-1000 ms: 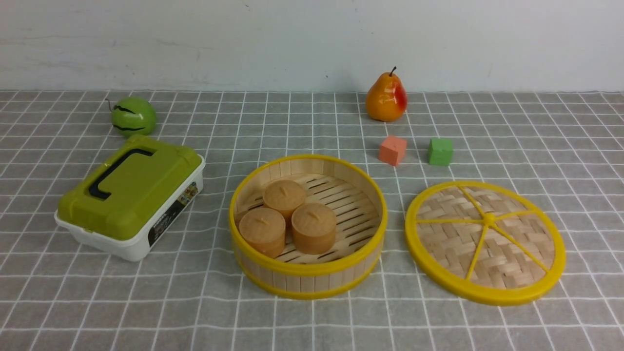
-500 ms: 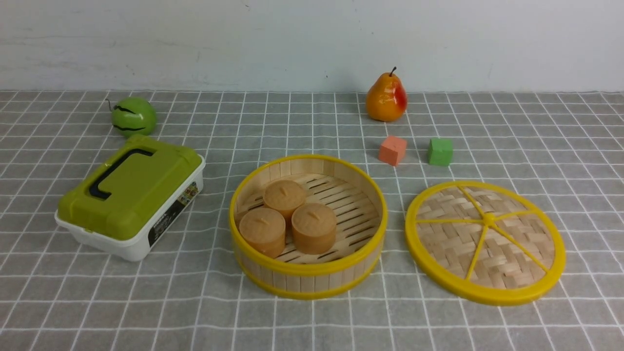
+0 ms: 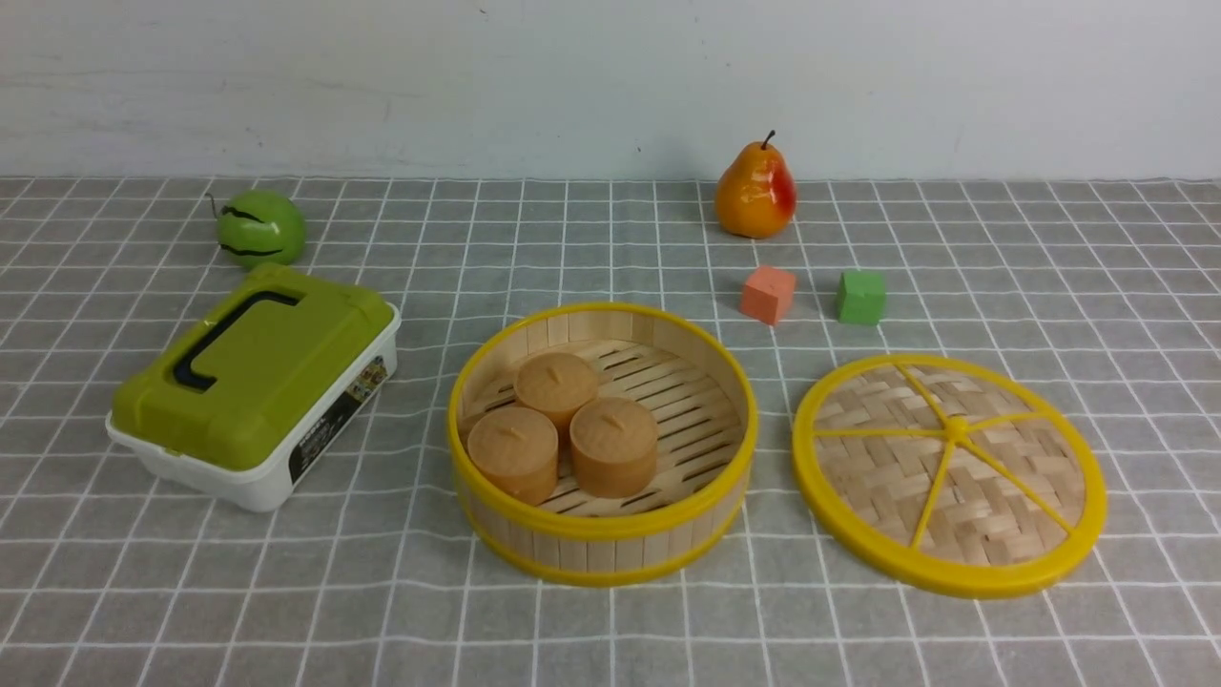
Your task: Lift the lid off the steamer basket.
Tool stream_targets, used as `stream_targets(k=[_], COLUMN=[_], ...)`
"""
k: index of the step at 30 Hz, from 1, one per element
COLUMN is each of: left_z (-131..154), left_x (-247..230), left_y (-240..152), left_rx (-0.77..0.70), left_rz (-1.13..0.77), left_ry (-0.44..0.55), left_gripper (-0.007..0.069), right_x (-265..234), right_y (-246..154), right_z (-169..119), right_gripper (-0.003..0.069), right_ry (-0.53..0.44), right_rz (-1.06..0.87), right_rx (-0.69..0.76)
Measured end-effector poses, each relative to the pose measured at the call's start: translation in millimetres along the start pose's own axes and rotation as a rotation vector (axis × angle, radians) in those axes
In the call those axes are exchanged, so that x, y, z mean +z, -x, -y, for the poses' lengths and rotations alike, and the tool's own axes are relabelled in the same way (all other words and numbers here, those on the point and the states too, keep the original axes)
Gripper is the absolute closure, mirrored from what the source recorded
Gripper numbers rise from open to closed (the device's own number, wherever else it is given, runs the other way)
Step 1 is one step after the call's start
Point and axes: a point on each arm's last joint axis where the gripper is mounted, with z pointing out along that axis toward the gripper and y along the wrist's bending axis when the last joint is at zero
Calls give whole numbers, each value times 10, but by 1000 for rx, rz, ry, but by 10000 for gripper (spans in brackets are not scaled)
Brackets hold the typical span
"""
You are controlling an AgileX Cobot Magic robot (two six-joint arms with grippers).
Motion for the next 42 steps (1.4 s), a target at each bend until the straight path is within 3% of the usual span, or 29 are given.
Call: stream_targets(k=[42], left_z=[0], left_x=[0], left_y=[0], left_rx=[0], left_rz=[0], left_ry=[0], left_gripper=[386], right_x=[0], right_y=[-1], right_z=[0], right_gripper=[559], right_ry=[0], right_rz=[-1], right_rx=[0])
